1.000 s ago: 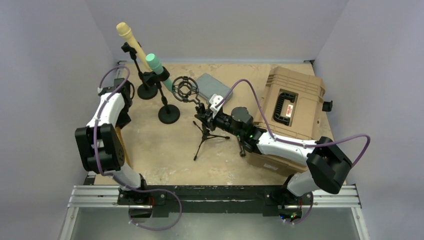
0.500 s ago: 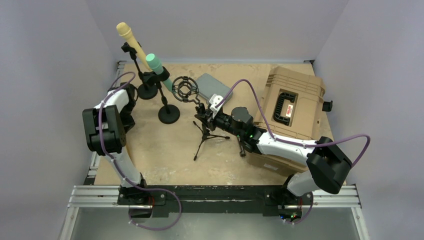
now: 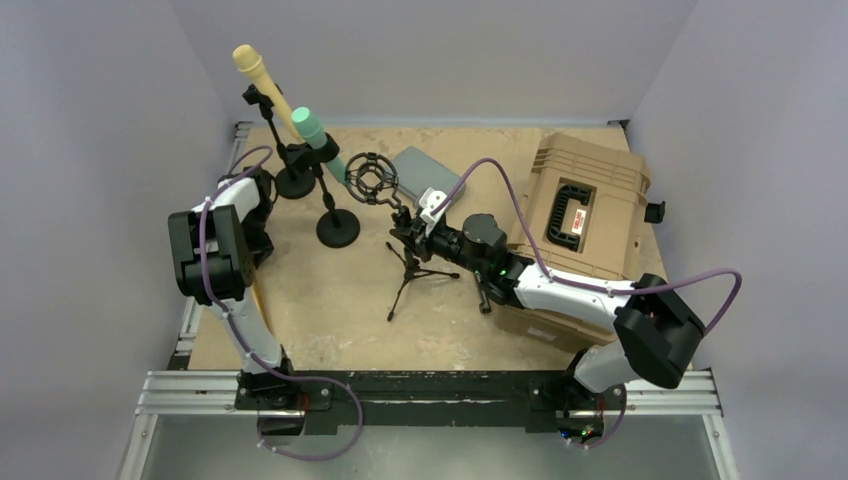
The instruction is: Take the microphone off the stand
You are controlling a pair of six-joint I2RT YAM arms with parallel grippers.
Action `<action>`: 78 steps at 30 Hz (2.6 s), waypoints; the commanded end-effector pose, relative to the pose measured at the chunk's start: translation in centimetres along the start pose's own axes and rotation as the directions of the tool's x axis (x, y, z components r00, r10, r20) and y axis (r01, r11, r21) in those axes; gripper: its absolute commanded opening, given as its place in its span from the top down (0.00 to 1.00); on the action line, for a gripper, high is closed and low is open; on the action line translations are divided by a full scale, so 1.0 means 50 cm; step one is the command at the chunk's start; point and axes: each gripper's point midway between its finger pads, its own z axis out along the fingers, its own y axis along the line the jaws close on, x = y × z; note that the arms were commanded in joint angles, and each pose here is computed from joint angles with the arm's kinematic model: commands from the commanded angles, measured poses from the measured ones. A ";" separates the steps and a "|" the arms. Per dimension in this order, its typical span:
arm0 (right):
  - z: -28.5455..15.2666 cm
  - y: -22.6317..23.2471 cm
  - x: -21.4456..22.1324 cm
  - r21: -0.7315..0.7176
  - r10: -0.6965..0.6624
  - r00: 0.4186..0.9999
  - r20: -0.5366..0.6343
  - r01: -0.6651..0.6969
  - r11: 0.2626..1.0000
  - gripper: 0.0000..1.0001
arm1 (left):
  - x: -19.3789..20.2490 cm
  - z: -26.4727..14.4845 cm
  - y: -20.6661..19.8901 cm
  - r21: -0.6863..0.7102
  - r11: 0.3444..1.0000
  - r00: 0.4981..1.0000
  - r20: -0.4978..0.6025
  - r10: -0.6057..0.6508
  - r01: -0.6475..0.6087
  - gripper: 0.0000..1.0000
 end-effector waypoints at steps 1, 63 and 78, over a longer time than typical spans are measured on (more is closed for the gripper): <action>-0.030 0.006 0.132 -0.024 -0.030 0.976 -0.215 0.026 0.999 1.00 | -0.029 -0.020 0.002 0.030 0.998 0.998 0.036 -0.055 0.054 0.78; 0.010 0.056 0.132 0.314 0.318 0.919 -0.233 -0.239 0.919 0.77 | 0.268 -0.717 -0.052 0.778 0.020 0.721 0.591 -0.361 -0.627 0.04; -0.095 0.087 0.063 0.211 0.353 0.912 -0.210 -0.310 0.927 0.31 | 0.333 -0.786 -0.040 0.697 -0.160 0.703 0.629 -0.332 -0.699 0.11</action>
